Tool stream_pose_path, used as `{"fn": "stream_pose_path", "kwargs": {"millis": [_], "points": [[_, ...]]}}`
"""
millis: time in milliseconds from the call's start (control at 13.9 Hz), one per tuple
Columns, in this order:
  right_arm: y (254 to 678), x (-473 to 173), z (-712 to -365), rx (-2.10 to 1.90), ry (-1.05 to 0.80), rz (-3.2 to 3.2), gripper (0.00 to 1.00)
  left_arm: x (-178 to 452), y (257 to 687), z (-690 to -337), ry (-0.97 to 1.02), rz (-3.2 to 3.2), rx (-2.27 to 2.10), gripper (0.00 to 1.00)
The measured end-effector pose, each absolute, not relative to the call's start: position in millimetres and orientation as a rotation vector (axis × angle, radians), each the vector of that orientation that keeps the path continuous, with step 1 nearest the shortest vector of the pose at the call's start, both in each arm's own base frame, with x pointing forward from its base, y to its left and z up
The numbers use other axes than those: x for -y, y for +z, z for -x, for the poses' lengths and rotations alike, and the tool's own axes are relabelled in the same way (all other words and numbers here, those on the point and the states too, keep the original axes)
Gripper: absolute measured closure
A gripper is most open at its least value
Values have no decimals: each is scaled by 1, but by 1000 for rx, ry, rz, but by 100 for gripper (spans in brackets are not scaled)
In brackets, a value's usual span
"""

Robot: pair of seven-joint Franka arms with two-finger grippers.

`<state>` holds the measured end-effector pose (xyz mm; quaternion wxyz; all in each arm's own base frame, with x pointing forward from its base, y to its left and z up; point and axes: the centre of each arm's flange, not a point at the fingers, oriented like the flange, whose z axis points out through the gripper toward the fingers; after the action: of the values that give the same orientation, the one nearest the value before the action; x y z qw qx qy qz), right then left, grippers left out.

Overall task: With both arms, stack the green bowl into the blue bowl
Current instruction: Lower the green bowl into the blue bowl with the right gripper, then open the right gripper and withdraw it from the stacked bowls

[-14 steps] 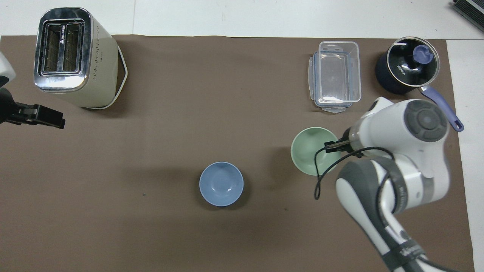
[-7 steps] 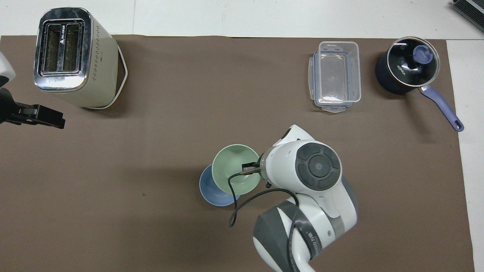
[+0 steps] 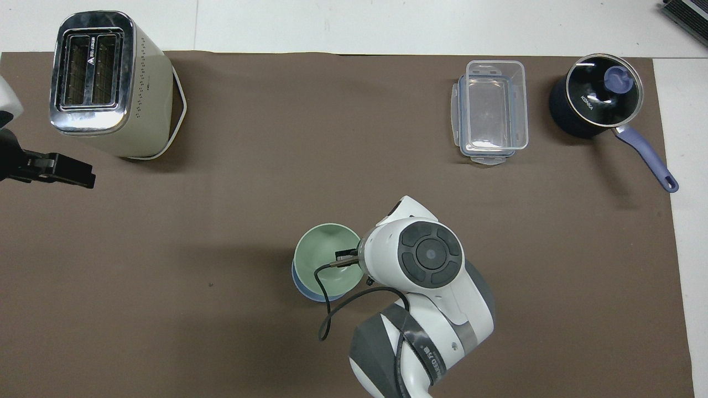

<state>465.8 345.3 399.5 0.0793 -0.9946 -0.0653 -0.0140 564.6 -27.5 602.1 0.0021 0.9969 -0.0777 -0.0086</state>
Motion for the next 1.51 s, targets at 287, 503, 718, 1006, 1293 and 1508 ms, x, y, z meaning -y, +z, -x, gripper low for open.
{"fn": "stream_pose_path", "kwargs": {"millis": [287, 503, 718, 1006, 1293, 1508], "points": [[371, -359, -457, 186, -26, 2975, 95, 27, 602, -565, -27, -3128, 244, 0], [355, -361, -452, 184, -24, 2976, 95, 27, 602, -565, -27, -3128, 244, 0], [356, -360, -453, 180, -26, 2976, 89, 27, 602, -565, -27, -3128, 244, 0], [372, -360, -460, 157, -65, 2961, 45, 27, 602, -565, -27, -3128, 244, 0], [431, -325, -483, 60, -104, 2958, 15, 27, 602, -565, -27, -3128, 244, 0], [470, -260, -506, -101, -145, 2961, 0, 27, 602, -565, -27, -3128, 244, 0]]}}
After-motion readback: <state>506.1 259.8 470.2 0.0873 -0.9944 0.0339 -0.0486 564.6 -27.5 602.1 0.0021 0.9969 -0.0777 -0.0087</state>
